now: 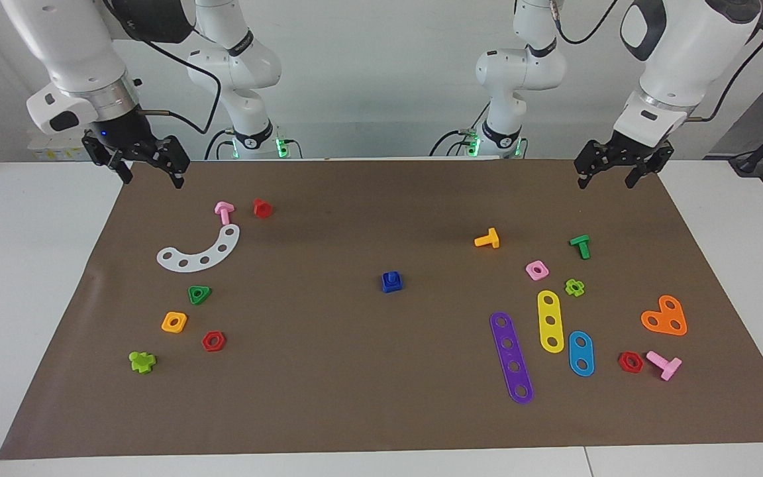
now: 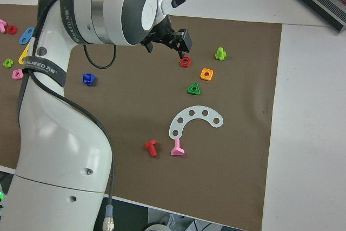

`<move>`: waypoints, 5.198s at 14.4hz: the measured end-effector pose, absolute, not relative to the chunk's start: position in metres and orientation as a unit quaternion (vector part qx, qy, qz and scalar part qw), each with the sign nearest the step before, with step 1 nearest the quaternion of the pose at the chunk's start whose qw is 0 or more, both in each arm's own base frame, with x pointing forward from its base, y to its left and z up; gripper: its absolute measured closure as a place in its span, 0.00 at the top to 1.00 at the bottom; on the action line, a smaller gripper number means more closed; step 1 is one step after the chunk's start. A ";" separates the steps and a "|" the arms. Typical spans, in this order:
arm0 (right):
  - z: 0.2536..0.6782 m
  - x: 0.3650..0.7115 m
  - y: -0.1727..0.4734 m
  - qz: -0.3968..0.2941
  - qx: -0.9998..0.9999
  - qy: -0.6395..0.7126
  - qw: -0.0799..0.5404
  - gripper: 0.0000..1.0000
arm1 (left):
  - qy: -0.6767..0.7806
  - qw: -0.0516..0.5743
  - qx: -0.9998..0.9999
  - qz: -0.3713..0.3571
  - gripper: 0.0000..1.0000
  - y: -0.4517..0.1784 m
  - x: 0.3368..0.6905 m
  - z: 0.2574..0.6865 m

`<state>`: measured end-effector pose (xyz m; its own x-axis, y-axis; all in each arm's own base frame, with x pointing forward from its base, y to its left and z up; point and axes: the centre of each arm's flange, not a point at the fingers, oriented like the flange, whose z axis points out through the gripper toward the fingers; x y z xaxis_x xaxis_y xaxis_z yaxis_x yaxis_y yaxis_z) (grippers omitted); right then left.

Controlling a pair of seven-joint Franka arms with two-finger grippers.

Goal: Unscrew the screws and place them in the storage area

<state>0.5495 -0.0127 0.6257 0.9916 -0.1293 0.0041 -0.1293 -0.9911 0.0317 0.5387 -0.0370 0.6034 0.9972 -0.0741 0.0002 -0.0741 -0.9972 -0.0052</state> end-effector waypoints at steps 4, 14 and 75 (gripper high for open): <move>0.626 0.550 -0.013 0.001 0.998 -0.065 0.016 1.00 | 0.037 0.003 -0.999 0.000 1.00 -0.037 0.539 0.603; 0.626 0.550 -0.013 0.001 0.998 -0.065 0.016 1.00 | 0.070 -0.007 -0.998 0.007 1.00 -0.080 0.535 0.589; 0.626 0.550 -0.013 0.001 0.998 -0.065 0.016 1.00 | 0.022 -0.021 -0.999 -0.022 0.48 -0.423 0.542 0.311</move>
